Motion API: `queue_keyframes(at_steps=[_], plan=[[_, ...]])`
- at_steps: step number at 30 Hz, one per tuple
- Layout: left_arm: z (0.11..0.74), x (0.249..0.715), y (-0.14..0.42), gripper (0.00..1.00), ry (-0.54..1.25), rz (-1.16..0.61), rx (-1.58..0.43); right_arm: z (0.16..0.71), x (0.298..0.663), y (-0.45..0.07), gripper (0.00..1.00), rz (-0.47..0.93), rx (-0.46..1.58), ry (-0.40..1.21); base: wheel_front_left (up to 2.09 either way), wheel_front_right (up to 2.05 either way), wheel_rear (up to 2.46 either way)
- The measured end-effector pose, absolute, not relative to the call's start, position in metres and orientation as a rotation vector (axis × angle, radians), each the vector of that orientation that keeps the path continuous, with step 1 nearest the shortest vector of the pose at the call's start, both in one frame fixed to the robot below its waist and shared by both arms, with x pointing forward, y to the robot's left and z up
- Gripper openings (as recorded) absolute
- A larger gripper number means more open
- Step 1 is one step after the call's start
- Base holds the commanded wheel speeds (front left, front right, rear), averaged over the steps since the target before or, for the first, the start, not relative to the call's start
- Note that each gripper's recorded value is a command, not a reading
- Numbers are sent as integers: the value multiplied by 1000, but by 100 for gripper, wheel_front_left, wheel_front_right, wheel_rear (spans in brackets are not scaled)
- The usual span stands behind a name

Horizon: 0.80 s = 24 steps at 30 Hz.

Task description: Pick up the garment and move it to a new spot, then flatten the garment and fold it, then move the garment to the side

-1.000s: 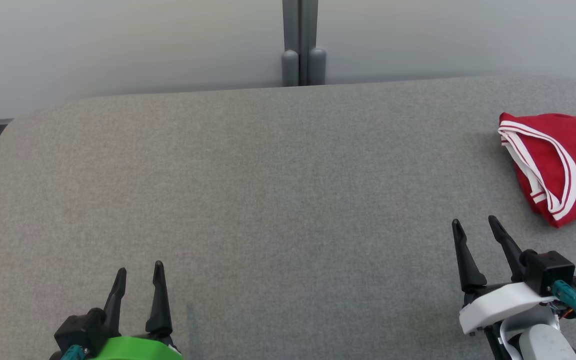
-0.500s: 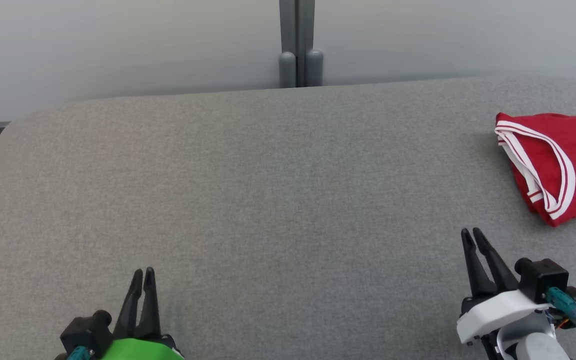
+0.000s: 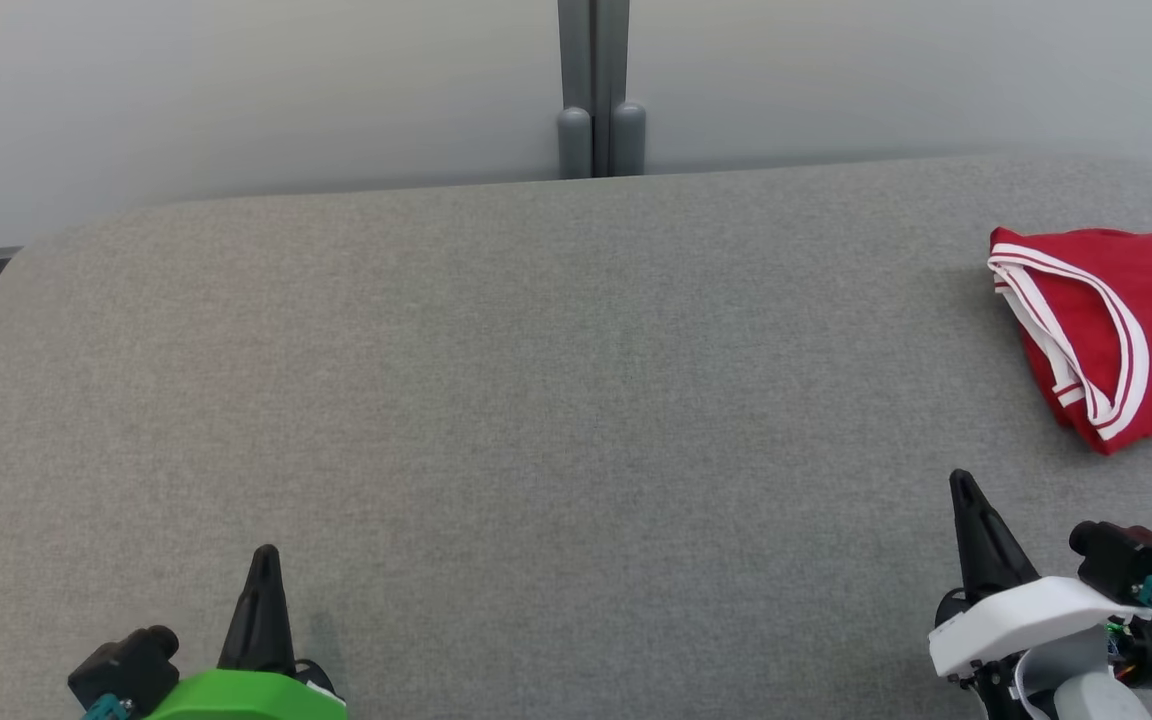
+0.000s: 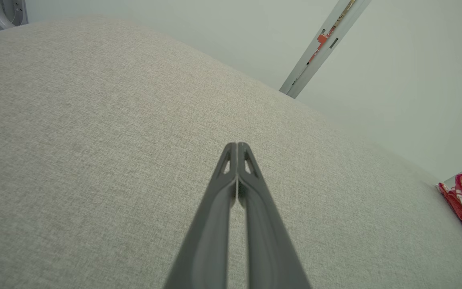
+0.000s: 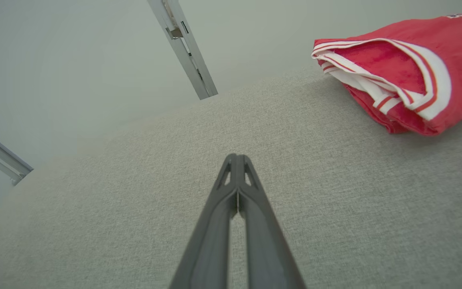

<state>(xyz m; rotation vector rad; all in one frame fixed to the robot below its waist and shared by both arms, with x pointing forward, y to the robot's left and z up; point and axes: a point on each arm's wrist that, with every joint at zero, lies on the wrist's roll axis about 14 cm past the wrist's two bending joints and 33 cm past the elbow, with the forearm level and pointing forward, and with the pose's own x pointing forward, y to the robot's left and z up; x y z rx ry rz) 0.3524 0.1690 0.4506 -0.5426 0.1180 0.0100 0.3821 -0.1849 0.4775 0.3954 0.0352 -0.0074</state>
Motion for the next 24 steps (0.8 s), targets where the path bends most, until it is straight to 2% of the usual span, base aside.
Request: queue_keyframes(at_steps=[24], plan=[[461, 364, 182, 0, 108, 72, -861, 479, 383, -194, 0, -63, 760, 51, 0, 0, 0]])
